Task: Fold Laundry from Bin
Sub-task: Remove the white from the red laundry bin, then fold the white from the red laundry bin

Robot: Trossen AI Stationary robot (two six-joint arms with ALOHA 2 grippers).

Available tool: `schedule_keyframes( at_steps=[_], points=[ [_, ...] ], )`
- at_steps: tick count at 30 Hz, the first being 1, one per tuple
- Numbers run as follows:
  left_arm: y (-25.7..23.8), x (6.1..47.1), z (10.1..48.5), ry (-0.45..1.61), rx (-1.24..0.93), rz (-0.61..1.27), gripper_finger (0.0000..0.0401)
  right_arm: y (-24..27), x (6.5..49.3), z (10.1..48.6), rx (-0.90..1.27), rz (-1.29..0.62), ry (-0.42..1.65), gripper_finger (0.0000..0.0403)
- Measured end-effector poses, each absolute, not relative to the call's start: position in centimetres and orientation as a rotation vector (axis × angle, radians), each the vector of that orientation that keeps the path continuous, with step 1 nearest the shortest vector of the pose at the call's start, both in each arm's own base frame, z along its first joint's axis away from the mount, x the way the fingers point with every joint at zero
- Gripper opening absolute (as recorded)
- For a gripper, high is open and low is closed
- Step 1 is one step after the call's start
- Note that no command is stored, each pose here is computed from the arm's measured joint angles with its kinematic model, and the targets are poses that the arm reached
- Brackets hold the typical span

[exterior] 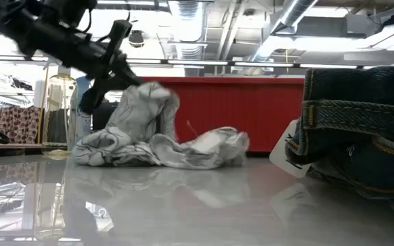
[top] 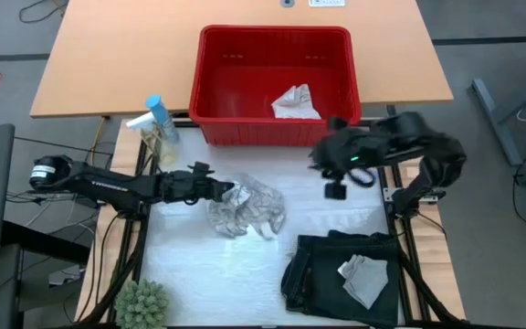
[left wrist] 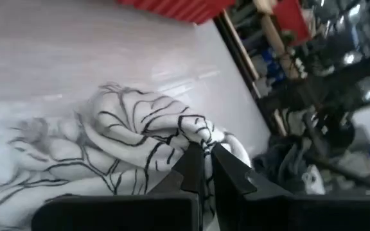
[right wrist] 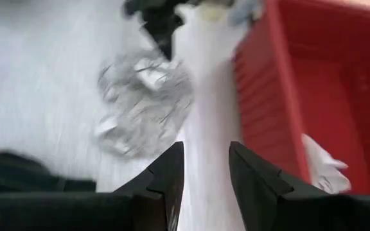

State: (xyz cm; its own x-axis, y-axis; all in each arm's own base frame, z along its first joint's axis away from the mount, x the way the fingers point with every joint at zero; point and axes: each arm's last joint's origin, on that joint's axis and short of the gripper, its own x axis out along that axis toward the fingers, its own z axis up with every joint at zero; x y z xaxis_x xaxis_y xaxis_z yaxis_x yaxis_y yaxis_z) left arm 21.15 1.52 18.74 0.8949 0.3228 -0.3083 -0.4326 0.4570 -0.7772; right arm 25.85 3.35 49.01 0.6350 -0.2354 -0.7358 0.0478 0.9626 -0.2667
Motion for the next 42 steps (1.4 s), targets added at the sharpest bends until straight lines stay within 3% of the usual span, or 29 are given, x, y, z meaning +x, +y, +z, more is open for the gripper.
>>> schedule_keyframes(
  at_steps=[4,7,10,15,20,26,31,35,42],
  points=[
    [1.6,20.0,17.7,0.087,-1.039,0.528,0.0,3.4,28.5,47.5,-0.235,0.088,0.831,0.0147],
    [1.7,19.8,17.9,0.068,-1.035,0.53,0.0,2.3,27.4,46.7,-0.157,0.132,0.88,0.0147],
    [1.7,19.8,18.2,0.057,-1.018,0.515,0.0,0.9,22.5,48.3,-0.088,0.065,0.837,0.0147],
    [1.7,19.8,18.7,0.032,-0.974,0.489,0.0,-0.8,12.9,51.5,-0.038,-0.104,0.443,0.0147],
    [1.7,19.9,18.8,0.022,-0.956,0.48,0.0,-1.3,7.9,47.7,0.11,-0.281,0.18,0.0147],
    [1.7,19.8,18.7,0.034,-0.953,0.486,0.0,-1.6,11.0,39.7,0.199,-0.277,0.047,0.0147],
    [1.6,19.8,18.7,0.035,-0.969,0.485,0.0014,-1.9,15.1,34.4,0.087,-0.262,0.191,0.0148],
    [1.5,19.9,18.7,0.069,-0.965,0.431,0.0059,-2.3,18.5,31.6,0.011,-0.258,0.367,0.0168],
    [1.4,19.9,18.6,0.089,-0.994,0.409,0.0154,-2.6,23.8,26.5,-0.145,-0.178,0.628,0.0247]
  ],
)
